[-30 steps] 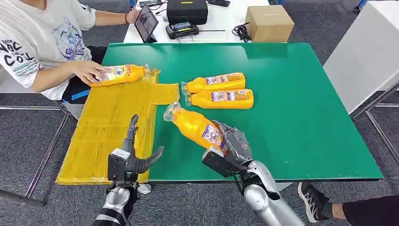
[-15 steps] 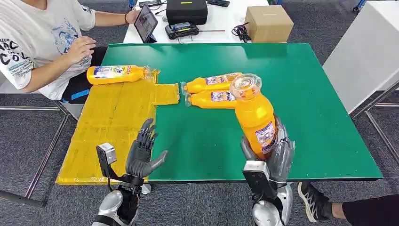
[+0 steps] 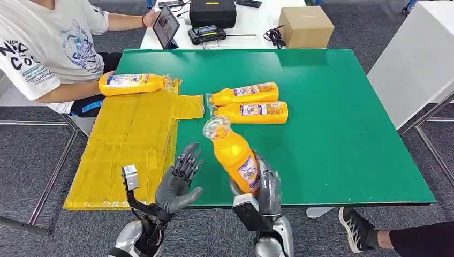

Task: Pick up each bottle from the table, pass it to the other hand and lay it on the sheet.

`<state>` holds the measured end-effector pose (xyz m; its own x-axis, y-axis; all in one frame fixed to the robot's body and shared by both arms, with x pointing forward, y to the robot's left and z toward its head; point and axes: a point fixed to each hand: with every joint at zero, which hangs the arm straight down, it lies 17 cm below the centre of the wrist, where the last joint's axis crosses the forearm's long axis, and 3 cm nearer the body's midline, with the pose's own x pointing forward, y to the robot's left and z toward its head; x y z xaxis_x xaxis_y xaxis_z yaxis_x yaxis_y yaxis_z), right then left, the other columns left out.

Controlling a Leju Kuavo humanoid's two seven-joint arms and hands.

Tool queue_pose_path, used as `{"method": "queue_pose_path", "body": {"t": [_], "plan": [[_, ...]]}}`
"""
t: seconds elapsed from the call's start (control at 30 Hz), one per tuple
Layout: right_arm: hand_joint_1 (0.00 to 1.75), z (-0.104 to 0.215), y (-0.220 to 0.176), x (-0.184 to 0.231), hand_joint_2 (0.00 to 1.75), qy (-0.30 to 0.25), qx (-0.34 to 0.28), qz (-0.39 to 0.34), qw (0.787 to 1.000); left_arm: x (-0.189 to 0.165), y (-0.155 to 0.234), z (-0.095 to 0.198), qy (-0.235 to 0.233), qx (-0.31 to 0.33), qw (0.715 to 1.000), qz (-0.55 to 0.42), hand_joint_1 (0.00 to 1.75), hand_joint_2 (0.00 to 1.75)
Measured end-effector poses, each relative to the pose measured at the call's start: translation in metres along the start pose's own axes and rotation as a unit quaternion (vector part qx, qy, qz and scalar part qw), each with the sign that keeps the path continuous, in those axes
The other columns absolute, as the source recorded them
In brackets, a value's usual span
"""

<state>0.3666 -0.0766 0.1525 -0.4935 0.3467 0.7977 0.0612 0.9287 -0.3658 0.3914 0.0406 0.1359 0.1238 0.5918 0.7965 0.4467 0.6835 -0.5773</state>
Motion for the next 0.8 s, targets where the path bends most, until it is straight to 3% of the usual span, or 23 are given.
{"method": "queue_pose_path", "body": {"t": [0.33, 0.8], "plan": [[1.75, 0.003, 0.063, 0.012, 1.75, -0.011, 0.077, -0.012, 0.997, -0.005, -0.004, -0.003, 0.011, -0.009, 1.0, -0.016, 0.0, 1.75], [1.75, 0.009, 0.126, 0.025, 1.75, -0.033, 0.179, -0.019, 0.983, -0.009, 0.02, -0.008, 0.017, 0.034, 0.998, -0.045, 0.0, 1.75]]}}
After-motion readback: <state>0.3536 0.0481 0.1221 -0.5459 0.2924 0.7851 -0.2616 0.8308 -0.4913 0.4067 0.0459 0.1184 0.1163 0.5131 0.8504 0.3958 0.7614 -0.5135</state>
